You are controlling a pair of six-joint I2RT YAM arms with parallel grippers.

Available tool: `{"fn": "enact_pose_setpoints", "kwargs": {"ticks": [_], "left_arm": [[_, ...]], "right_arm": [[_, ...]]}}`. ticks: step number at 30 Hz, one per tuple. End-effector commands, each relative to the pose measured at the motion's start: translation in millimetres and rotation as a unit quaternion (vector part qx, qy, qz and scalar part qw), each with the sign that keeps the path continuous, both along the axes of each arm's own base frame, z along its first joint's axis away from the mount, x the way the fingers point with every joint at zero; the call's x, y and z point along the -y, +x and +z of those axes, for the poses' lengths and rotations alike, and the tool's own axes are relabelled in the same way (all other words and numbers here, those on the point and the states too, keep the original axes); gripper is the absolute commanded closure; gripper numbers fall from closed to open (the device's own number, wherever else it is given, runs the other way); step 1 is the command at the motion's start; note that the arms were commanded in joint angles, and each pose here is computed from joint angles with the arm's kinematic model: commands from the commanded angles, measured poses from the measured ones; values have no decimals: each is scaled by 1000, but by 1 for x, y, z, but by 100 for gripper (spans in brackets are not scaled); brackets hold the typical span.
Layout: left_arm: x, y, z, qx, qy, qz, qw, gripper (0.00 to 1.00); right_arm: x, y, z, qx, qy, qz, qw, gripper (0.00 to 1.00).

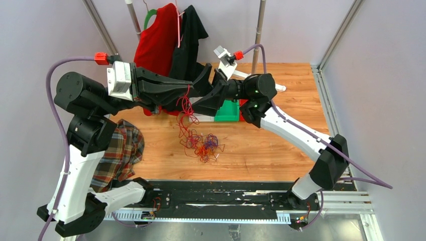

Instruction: Untangle the cables

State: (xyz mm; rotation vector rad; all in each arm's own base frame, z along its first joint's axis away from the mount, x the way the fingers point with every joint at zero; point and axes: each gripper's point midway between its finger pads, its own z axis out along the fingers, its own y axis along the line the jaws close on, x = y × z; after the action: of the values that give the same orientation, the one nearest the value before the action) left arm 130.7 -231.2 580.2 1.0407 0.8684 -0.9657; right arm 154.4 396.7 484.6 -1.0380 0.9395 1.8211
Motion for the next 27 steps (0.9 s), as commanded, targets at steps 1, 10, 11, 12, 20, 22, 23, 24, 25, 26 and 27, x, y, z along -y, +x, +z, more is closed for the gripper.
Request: {"fn": "enact_pose_setpoints", "kwargs": {"ticks": [1,10,11,12,20,22,23,24,25,26,27], "left_arm": [[-3,-13,8,12,-10,-17,1000,100],[-5,-13,-1,22,4,-6,1000,100],[-5,-13,-2,23,5,-6,1000,100],[-5,-13,-2,24,5,-6,1000,100],[-5,-11,-1,28,3,-2,1000,100],[-4,-10,-1,28,3,-2,1000,100],[-4,-10,-1,27,2,-2,1000,100],[-4,-10,0,25,1,-2,1000,100],[-4,-10,0,25,0,-3,1000,100],[-4,-10,0,24,0,-5,1000,100],[-4,-10,0,23,-1,-5,1000,100]], "right_arm": [[-2,-9,22,10,44,20,999,36],[7,-15,27,-4,69,25,997,27],[7,-16,28,-6,71,24,997,27],[8,-16,29,-7,73,24,997,27],[1,-29,28,-12,74,58,995,28],[-2,-30,28,-11,75,58,995,28],[-5,-30,27,-12,70,57,996,28],[-7,-30,28,-11,69,56,996,28],[-9,-30,27,-12,69,52,996,28],[-12,-28,27,-13,67,47,997,28],[-14,-26,27,-15,66,43,997,29]]}}
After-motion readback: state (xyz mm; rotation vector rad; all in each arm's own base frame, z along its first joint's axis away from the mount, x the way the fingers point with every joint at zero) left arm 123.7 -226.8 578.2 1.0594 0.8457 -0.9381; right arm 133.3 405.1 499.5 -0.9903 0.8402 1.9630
